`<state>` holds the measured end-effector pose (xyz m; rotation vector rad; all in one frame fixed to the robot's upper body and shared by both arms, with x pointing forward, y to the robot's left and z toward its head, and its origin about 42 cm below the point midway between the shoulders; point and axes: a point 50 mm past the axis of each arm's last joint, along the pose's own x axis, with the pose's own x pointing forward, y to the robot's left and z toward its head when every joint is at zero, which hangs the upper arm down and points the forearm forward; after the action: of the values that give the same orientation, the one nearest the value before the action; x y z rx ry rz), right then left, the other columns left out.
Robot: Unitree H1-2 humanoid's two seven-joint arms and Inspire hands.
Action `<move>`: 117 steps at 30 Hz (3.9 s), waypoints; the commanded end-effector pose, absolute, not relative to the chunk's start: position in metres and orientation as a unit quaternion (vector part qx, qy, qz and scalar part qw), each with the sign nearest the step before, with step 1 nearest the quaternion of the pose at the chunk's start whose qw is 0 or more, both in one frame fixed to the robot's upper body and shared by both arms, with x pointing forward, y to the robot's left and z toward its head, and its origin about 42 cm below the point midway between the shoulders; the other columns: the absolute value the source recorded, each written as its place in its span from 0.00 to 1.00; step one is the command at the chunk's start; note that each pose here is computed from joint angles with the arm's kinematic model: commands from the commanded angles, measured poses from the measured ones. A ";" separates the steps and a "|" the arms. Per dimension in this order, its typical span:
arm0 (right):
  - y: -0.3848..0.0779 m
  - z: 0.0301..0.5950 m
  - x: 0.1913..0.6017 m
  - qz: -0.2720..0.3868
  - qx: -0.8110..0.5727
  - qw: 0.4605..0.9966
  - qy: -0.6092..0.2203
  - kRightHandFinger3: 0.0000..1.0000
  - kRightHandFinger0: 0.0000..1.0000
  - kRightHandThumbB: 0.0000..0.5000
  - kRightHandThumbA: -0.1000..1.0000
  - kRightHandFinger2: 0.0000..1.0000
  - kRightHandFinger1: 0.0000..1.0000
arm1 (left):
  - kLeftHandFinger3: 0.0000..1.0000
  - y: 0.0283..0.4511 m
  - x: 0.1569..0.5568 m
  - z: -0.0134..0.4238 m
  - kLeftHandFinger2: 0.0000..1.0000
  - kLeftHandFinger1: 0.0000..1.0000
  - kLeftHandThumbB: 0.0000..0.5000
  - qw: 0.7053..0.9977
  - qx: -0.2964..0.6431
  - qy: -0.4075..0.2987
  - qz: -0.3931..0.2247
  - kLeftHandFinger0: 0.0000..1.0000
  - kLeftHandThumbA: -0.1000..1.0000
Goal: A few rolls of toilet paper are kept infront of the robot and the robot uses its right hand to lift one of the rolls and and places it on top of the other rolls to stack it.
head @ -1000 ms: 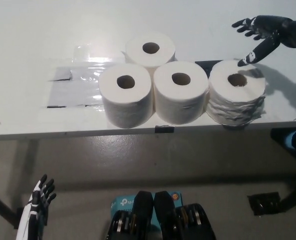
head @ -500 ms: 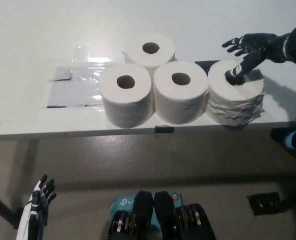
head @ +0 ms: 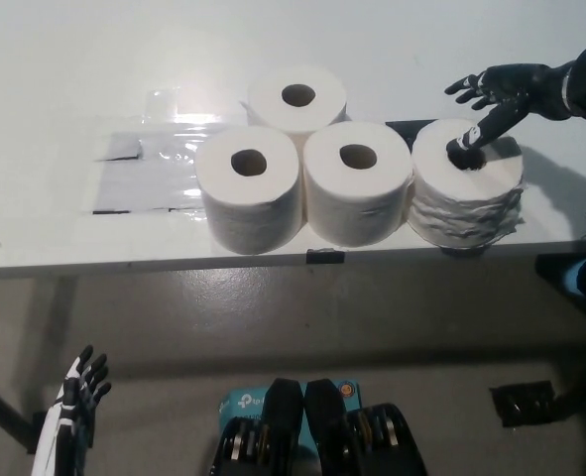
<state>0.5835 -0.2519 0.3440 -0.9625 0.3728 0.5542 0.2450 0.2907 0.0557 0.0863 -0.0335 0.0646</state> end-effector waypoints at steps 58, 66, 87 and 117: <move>-0.262 0.406 0.591 0.264 -0.500 0.807 0.171 1.00 1.00 0.84 0.77 1.00 1.00 | 1.00 0.295 0.252 0.066 1.00 1.00 0.42 0.997 0.057 -0.041 0.029 1.00 1.00; -0.258 0.405 0.591 0.276 -0.504 0.800 0.173 1.00 1.00 0.85 0.80 1.00 1.00 | 1.00 0.297 0.251 0.065 1.00 1.00 0.39 0.997 0.052 -0.044 0.026 1.00 1.00; -0.233 0.379 0.595 0.289 -0.572 0.745 0.187 1.00 1.00 0.87 0.91 1.00 1.00 | 1.00 0.294 0.254 0.067 1.00 1.00 0.41 0.997 0.056 -0.045 0.023 1.00 1.00; -0.291 0.299 0.587 0.137 -0.528 0.822 0.165 0.31 0.00 0.10 0.88 0.45 0.20 | 1.00 0.296 0.255 0.070 1.00 1.00 0.39 0.996 0.066 -0.054 0.026 1.00 1.00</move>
<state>0.5894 -0.2531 0.3005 -1.2489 0.4590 0.4372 0.2523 0.2902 0.0601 0.0984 -0.0521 0.0571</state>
